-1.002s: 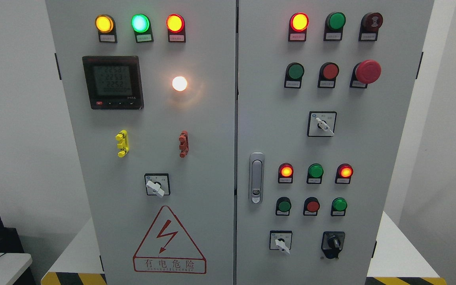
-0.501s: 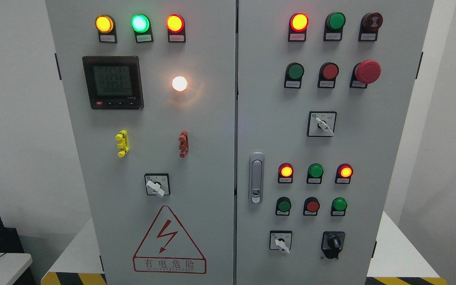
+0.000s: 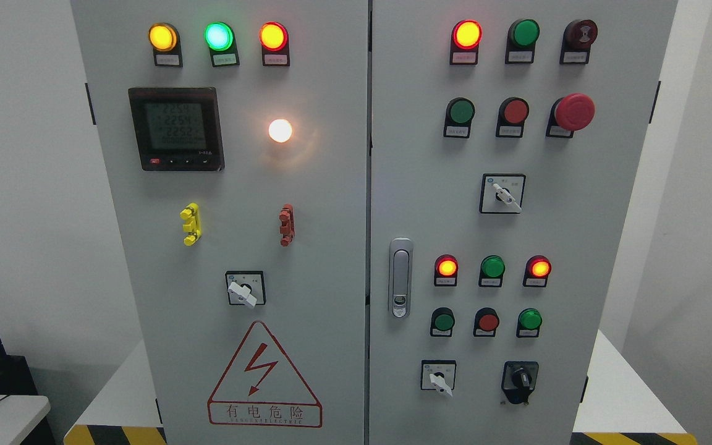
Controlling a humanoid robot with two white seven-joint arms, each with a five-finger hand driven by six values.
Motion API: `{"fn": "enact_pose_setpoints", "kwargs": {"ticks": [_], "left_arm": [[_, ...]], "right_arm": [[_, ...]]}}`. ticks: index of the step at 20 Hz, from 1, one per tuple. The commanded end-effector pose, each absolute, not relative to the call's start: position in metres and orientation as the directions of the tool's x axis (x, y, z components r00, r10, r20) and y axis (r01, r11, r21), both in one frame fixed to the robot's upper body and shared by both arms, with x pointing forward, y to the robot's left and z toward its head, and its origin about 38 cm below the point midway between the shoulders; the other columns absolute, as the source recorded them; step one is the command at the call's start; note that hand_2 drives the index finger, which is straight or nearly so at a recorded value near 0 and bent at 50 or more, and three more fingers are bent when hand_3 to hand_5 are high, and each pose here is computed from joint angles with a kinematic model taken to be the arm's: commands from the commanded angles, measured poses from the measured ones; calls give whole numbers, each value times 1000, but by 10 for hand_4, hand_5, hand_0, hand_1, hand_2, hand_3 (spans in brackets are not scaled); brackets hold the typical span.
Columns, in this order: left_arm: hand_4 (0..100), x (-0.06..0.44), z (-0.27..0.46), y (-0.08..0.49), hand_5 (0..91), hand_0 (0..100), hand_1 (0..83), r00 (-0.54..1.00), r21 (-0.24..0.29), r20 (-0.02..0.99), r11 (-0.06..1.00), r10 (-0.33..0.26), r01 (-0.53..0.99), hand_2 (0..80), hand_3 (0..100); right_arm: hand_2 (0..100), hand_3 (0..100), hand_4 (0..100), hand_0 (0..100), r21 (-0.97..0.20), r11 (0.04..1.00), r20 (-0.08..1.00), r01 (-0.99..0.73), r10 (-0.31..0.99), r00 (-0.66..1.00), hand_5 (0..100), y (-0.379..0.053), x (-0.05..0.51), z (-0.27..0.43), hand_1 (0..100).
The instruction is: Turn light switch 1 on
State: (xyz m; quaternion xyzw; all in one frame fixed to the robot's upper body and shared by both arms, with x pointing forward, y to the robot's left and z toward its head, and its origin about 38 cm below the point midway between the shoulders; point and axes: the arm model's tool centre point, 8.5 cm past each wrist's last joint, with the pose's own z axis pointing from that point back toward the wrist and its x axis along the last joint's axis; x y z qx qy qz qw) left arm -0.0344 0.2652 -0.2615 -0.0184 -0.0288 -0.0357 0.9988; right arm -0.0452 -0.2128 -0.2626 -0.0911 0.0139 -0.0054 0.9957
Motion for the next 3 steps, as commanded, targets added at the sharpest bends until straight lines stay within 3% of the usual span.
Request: {"fn": "enact_pose_setpoints", "kwargs": {"ticks": [1,3], "left_arm": [[0,-46,-259,276,0,11,13,988,-35,-9,988,-152,151,0,0],[0,-46,-259,277,0,10,13,989,-32,-8,988,-151,150,0,0]], "right_arm": [[0,0,0,120,-179,984,-26,-19,14,1000,0,-212,-45,-263,389],[0,0,0,120,-179,984,-26,-19,14,1000,0,-212,-45,-263,389]]}}
